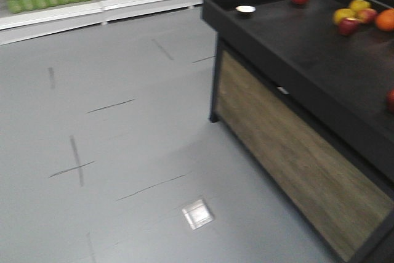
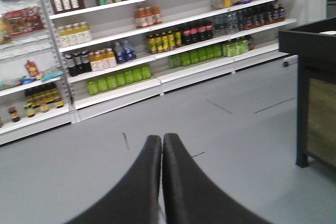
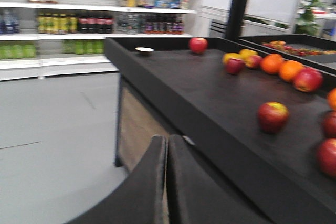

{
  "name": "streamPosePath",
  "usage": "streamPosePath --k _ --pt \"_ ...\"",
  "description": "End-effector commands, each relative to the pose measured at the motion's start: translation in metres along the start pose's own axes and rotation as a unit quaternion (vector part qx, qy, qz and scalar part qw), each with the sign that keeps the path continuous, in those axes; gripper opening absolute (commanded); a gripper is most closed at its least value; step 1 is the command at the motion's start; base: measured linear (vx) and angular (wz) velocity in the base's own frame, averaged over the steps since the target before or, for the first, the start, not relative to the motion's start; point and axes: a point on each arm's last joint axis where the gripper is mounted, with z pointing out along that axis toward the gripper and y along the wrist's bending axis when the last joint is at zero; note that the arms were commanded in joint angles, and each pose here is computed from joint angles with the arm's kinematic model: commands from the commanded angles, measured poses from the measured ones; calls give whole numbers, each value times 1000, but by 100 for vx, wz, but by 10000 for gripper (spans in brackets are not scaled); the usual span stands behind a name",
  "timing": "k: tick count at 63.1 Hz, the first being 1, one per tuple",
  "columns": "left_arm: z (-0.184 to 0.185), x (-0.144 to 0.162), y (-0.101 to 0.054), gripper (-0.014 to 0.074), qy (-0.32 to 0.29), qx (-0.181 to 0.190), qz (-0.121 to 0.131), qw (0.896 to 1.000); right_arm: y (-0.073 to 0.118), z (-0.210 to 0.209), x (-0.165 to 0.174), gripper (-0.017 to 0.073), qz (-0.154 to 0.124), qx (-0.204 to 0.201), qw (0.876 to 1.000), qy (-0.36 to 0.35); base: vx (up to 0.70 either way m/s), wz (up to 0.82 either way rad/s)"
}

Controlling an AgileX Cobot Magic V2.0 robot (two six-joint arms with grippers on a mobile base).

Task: Pick three apples into basket with both arms
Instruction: 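Turn and drive the base up to the light-blue basket on the table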

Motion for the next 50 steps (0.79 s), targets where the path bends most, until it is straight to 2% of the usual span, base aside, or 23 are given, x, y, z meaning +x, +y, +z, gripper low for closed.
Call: streamPosePath --k 1,50 --pt "-1 1 -2 -6 -36 6 -3 999 0 0 -4 -4 -7 3 999 -37 13 -63" --pt "-1 1 -2 -6 -36 6 -3 999 0 0 -4 -4 -7 3 999 -37 13 -59"
